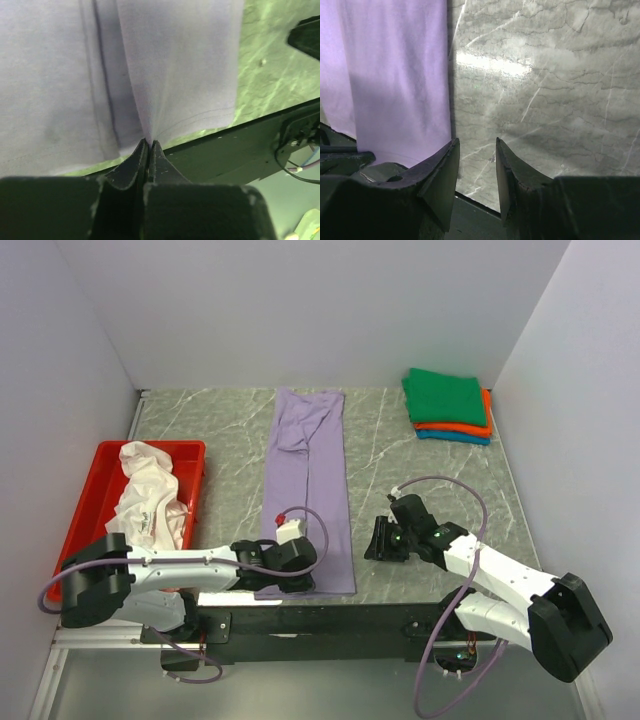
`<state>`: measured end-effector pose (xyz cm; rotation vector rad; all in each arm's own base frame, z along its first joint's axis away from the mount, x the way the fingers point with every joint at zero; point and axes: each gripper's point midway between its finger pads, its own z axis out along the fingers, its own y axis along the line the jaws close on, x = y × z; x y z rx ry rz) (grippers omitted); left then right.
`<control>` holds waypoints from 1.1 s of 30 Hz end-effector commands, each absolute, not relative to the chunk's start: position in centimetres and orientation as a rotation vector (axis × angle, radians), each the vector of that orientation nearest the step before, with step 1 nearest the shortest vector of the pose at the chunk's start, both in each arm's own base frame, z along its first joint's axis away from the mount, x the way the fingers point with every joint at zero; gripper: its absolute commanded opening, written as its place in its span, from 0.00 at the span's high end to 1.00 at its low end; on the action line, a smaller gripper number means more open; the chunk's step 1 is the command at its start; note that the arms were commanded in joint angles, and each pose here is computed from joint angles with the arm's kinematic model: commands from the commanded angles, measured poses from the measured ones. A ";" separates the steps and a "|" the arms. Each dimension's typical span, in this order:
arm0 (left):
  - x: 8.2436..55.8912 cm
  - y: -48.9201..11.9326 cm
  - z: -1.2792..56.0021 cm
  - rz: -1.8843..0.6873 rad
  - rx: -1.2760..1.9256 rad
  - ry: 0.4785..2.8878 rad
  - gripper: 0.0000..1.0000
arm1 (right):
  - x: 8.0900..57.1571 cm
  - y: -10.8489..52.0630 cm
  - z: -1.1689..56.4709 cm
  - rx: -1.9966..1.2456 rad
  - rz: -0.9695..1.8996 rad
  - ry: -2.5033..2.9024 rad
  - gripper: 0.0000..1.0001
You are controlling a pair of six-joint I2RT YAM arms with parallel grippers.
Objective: Fold and stack the t-shirts
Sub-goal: Fold the tshirt
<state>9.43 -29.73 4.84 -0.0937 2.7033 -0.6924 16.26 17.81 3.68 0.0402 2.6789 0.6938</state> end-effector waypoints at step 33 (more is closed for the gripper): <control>7.1 -22.7 7.3 -0.676 -0.266 2.710 0.57 | 10.1 21.8 2.6 0.072 1.034 2.778 0.58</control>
